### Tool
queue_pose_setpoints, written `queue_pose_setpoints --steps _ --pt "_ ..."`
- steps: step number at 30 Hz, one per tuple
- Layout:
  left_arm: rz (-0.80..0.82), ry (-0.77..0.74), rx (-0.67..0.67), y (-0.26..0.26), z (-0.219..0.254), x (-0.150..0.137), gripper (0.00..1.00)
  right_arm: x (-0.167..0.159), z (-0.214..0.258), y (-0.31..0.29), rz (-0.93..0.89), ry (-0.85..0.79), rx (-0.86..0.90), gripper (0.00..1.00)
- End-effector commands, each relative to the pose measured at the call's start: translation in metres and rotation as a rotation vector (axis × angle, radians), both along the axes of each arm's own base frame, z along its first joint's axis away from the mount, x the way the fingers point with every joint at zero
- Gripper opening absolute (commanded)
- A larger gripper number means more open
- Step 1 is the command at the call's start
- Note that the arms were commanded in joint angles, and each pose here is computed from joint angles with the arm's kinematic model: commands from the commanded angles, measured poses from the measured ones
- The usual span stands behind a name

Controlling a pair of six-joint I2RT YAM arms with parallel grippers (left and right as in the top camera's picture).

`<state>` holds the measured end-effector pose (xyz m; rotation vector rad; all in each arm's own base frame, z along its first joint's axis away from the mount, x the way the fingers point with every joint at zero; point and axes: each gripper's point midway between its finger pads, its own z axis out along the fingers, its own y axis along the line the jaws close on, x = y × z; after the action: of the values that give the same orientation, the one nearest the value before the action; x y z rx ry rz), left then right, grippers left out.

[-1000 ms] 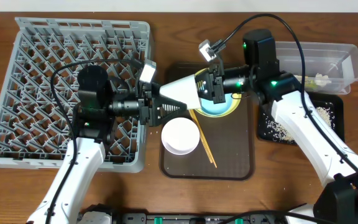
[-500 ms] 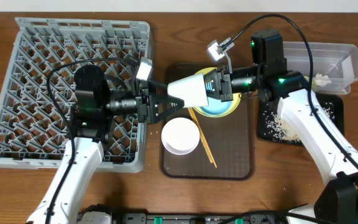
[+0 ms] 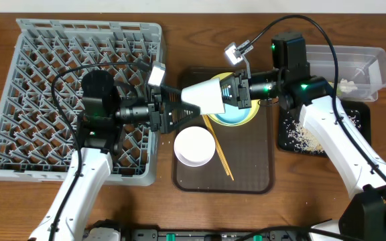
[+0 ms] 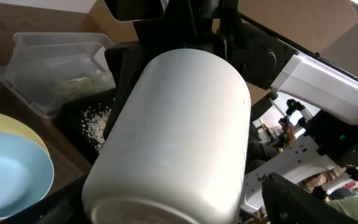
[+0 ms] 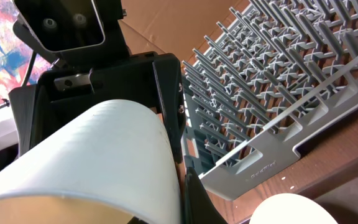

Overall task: Sort waste into correct bins and load items into the dishwasher
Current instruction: 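Grasp the pink bowl with the left gripper and release the right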

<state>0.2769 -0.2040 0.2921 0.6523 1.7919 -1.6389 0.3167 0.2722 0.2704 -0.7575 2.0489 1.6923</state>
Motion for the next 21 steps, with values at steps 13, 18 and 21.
queue_pose_setpoints --steps 13,18,21 --pt "-0.076 -0.051 -0.017 -0.006 0.013 -0.015 0.83 0.007 -0.01 0.007 -0.04 -0.021 -0.049 0.01" --pt "-0.076 -0.04 -0.018 -0.006 0.013 -0.015 0.83 0.005 -0.008 0.011 -0.032 -0.03 -0.044 0.01" --pt "-0.075 -0.04 -0.018 -0.006 0.013 -0.015 0.79 0.005 -0.008 0.011 -0.032 -0.028 -0.044 0.01"
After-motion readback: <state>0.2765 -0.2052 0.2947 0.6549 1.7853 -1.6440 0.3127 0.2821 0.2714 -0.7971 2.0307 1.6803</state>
